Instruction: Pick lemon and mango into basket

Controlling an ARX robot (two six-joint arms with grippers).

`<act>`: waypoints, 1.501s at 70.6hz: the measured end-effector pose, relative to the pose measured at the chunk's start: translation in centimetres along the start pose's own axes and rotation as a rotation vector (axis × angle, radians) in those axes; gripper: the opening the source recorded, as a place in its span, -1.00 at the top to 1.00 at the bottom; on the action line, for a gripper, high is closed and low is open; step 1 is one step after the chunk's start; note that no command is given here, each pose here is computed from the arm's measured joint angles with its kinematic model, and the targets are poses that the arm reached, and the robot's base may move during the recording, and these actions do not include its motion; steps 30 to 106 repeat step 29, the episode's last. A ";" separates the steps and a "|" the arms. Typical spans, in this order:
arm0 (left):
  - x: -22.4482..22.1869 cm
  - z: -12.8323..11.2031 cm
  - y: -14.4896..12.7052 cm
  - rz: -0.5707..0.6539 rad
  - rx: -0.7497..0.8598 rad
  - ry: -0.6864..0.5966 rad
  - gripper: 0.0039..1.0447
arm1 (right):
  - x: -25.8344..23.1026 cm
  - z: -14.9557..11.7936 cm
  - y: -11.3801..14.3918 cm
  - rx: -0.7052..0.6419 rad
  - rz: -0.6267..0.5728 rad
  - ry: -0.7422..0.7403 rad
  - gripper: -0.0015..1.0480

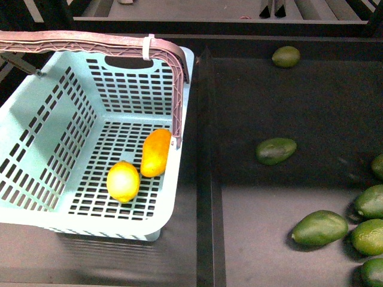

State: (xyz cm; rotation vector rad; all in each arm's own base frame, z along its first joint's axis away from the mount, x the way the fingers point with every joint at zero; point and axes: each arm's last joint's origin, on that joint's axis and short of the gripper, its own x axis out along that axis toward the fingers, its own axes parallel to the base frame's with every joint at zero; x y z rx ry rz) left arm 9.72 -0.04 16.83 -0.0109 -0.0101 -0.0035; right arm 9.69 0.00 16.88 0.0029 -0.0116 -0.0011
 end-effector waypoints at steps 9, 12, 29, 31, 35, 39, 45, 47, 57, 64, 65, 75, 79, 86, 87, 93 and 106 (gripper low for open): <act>0.0 0.0 0.0 0.000 0.000 0.000 0.73 | 0.0 0.0 0.0 0.000 0.000 0.000 -0.83; 0.0 0.0 0.0 0.000 0.000 0.000 0.52 | 0.0 0.0 0.0 0.000 0.000 0.000 -0.83; 0.0 0.0 0.0 0.000 0.000 0.000 -0.57 | 0.0 0.0 0.0 0.000 0.000 0.000 -0.83; 0.0 0.0 0.0 0.000 0.000 0.000 -0.57 | 0.0 0.0 0.0 0.000 0.000 0.000 -0.83; 0.0 0.0 0.0 0.000 0.000 0.000 -0.57 | 0.0 0.0 0.0 0.000 0.000 0.000 -0.83; 0.0 0.0 0.0 0.000 0.000 0.000 -0.57 | 0.0 0.0 0.0 0.000 0.000 0.000 -0.83; 0.0 0.0 0.0 0.000 0.000 0.000 -0.57 | 0.0 0.0 0.0 0.000 0.000 0.000 -0.83; 0.0 0.0 0.0 0.000 0.000 0.000 -0.57 | 0.0 0.0 0.0 0.000 0.000 0.000 -0.83; 0.0 0.0 0.0 0.000 0.000 0.000 -0.57 | 0.0 0.0 0.0 0.000 0.000 0.000 -0.83; 0.0 0.0 0.0 0.000 0.000 0.000 -0.57 | 0.0 0.0 0.0 0.000 0.000 0.000 -0.83; 0.0 0.0 0.0 0.000 0.000 0.000 -0.57 | 0.0 0.0 0.0 0.000 0.000 0.000 -0.83; 0.0 0.0 0.0 0.000 0.000 0.000 -0.57 | 0.0 0.0 0.0 0.000 0.000 0.000 -0.83; 0.0 0.0 0.0 0.000 0.000 0.000 -0.57 | 0.0 0.0 0.0 0.000 0.000 0.000 -0.83; 0.0 0.0 0.0 0.000 0.000 0.000 -0.57 | 0.0 0.0 0.0 0.000 0.000 0.000 -0.83; 0.0 0.0 0.0 0.000 0.000 0.000 -0.57 | 0.0 0.0 0.0 0.000 0.000 0.000 -0.83; 0.0 0.0 0.0 0.000 0.000 0.000 -0.57 | 0.0 0.0 0.0 0.000 0.000 0.000 -0.83; 0.0 0.0 0.0 0.000 0.000 0.000 -0.57 | 0.0 0.0 0.0 0.000 0.000 0.000 -0.83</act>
